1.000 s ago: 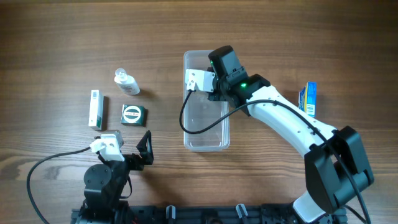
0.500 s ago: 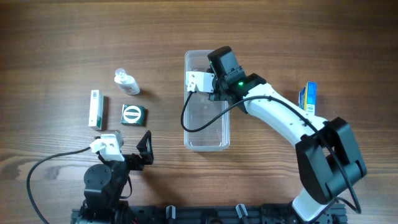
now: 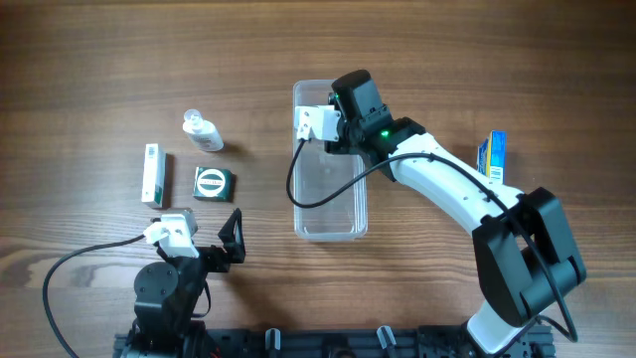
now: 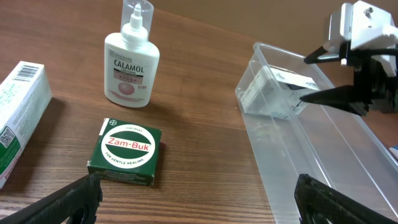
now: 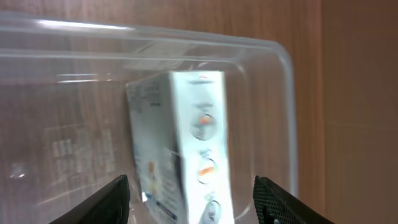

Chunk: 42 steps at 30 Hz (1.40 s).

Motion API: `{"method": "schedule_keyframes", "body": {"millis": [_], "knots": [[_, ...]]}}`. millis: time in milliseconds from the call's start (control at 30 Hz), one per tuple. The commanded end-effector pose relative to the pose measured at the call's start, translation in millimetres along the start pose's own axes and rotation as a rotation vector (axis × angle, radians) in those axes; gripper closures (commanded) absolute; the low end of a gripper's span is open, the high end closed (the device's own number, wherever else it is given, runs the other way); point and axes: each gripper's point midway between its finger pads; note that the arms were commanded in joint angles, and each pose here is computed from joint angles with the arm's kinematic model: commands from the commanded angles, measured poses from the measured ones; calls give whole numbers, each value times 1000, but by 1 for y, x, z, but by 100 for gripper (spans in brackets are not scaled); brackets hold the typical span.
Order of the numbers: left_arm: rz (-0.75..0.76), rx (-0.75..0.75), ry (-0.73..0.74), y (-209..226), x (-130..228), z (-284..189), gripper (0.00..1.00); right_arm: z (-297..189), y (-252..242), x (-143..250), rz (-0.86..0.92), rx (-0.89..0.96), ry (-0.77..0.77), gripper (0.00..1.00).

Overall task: Pack container
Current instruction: 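Carry the box over the container and release it inside, then move the right gripper back and grasp the blue-and-yellow box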

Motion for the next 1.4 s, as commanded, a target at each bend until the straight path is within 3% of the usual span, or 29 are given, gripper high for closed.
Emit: {"method": "schedule_keyframes", "body": {"millis": [0, 133, 200, 233, 333, 467, 533, 700, 800, 900, 1033, 1200, 1267, 1367], "knots": [[22, 5, -9, -1, -2, 0, 0, 2, -9, 5, 79, 34, 24, 36], [22, 4, -9, 0, -2, 0, 0, -6, -30, 16, 193, 126, 83, 36], [22, 5, -9, -1, -2, 0, 0, -31, -57, 23, 394, 247, 108, 34], [22, 5, -9, -1, -2, 0, 0, -59, -76, 23, 591, 326, 70, 28], [22, 4, -9, 0, -2, 0, 0, -125, -101, 20, 932, 426, -51, 15], [22, 5, -9, -1, -2, 0, 0, -207, -93, 48, 1279, 465, -91, 11], [22, 4, -9, 0, -2, 0, 0, -230, -62, 95, 1412, 457, 49, 11], [22, 4, -9, 0, -2, 0, 0, -241, 11, 201, 1546, 379, 447, 14], [22, 4, -9, 0, -2, 0, 0, -223, 48, 233, 1674, 256, 517, 9], [22, 5, -9, -1, -2, 0, 0, -191, 83, 258, 1795, 98, 575, 15], [22, 5, -9, -1, -2, 0, 0, -149, 101, 261, 1824, -43, 585, 28], [22, 5, -9, -1, -2, 0, 0, -119, 134, 270, 1835, -153, 695, 29], [22, 4, -9, 0, -2, 0, 0, -117, 145, 279, 1859, -135, 782, 38], [22, 4, -9, 0, -2, 0, 0, -117, 140, 279, 1866, -120, 762, 66]]}}
Point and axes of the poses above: each gripper's point midway between its finger pads, its own z axis out along the fingers, its own y axis along the line the jaws close on, x = y × z, and after that the axes turned 13 degrees about -z, right-handed
